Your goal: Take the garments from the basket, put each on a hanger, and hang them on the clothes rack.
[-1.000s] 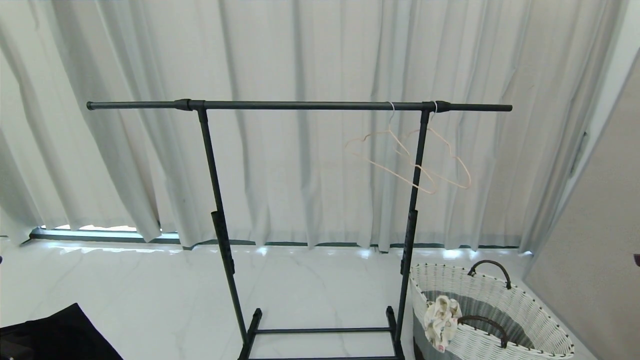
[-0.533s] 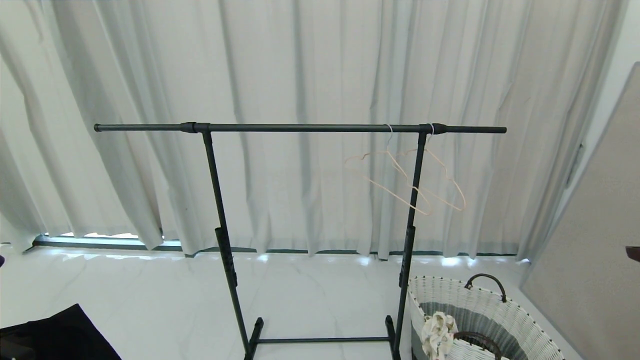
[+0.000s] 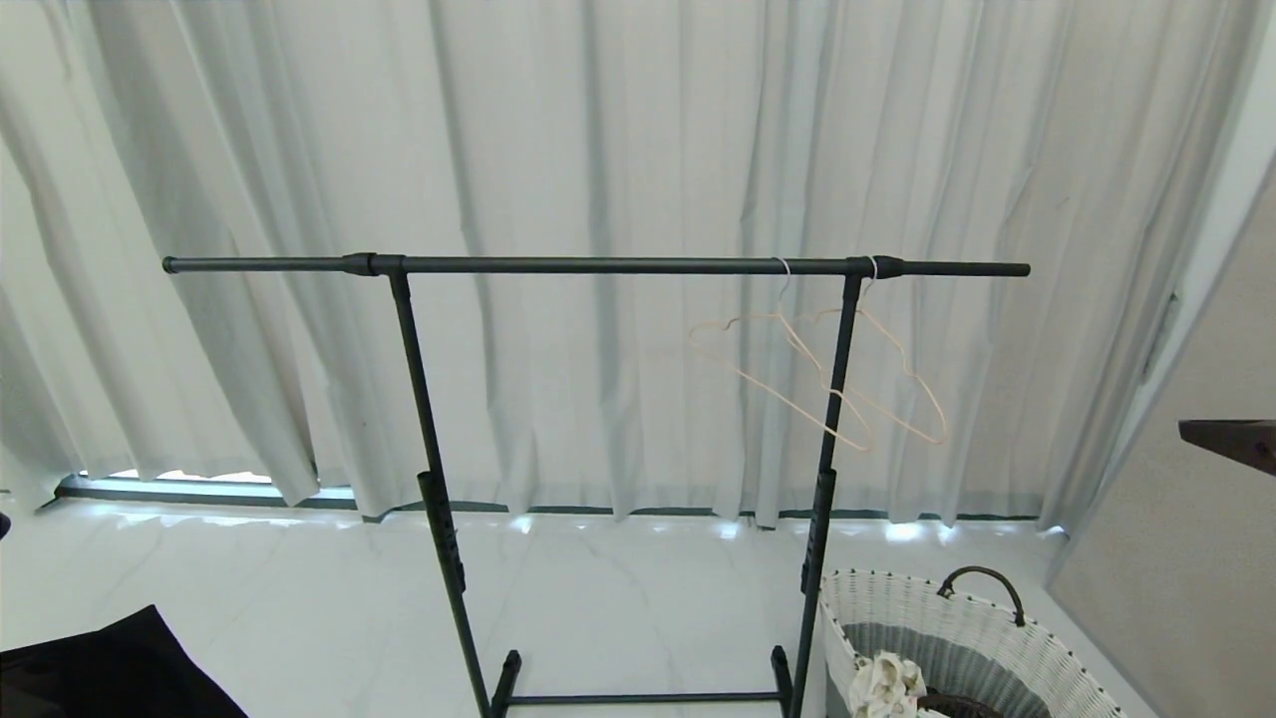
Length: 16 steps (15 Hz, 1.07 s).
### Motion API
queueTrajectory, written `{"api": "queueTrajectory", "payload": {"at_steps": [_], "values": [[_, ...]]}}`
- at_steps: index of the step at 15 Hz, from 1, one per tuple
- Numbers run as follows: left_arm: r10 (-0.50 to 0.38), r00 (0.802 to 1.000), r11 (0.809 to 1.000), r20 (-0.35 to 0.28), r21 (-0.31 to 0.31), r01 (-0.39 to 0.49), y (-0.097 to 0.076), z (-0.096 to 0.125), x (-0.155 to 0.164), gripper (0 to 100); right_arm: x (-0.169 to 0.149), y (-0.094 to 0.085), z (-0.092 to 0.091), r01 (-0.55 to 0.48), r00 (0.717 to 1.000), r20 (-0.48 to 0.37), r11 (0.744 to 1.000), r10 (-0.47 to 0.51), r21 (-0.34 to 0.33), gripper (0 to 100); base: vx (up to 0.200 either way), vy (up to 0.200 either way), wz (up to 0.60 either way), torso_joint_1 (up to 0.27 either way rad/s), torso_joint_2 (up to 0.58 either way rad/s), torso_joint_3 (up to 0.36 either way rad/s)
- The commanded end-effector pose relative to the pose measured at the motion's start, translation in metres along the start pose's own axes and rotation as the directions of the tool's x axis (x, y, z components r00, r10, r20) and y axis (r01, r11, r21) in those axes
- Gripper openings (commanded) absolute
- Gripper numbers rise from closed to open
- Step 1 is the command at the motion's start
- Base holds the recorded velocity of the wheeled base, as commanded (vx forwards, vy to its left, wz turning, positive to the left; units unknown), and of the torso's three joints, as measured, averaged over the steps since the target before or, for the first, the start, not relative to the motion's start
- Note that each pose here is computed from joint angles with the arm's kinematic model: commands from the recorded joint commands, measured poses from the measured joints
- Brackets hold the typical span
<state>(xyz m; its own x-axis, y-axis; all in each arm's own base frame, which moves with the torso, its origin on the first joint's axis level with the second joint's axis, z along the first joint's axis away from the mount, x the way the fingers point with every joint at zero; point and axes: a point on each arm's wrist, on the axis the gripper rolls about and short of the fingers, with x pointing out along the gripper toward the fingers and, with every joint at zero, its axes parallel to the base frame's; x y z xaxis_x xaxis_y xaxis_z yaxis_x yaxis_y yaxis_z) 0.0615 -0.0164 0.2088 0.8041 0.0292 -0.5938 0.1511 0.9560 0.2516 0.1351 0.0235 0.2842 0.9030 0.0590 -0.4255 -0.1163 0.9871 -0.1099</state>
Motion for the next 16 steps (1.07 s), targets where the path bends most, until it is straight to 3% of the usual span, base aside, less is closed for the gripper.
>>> {"api": "queueTrajectory", "payload": {"at_steps": [1,10,16], "values": [[0.000,1.000,1.000,0.002,0.000,0.000,0.000,0.000,0.000,0,0.007,0.001,0.000,-0.001,1.000,-0.022,1.000,0.001,-0.003,100,0.200,0.000,0.00,0.012,0.01,-0.002],[0.000,1.000,1.000,0.004,-0.001,0.000,0.000,0.000,-0.001,0,0.016,0.003,0.000,-0.052,0.998,-0.043,0.999,0.052,-0.004,100,0.200,0.000,0.00,0.003,0.00,0.000],[0.000,1.000,1.000,0.003,0.022,0.000,0.000,0.000,-0.001,0,0.053,0.007,0.006,-0.105,0.993,-0.060,0.994,0.105,0.001,100,0.200,0.000,0.00,0.002,0.00,0.002]]}}
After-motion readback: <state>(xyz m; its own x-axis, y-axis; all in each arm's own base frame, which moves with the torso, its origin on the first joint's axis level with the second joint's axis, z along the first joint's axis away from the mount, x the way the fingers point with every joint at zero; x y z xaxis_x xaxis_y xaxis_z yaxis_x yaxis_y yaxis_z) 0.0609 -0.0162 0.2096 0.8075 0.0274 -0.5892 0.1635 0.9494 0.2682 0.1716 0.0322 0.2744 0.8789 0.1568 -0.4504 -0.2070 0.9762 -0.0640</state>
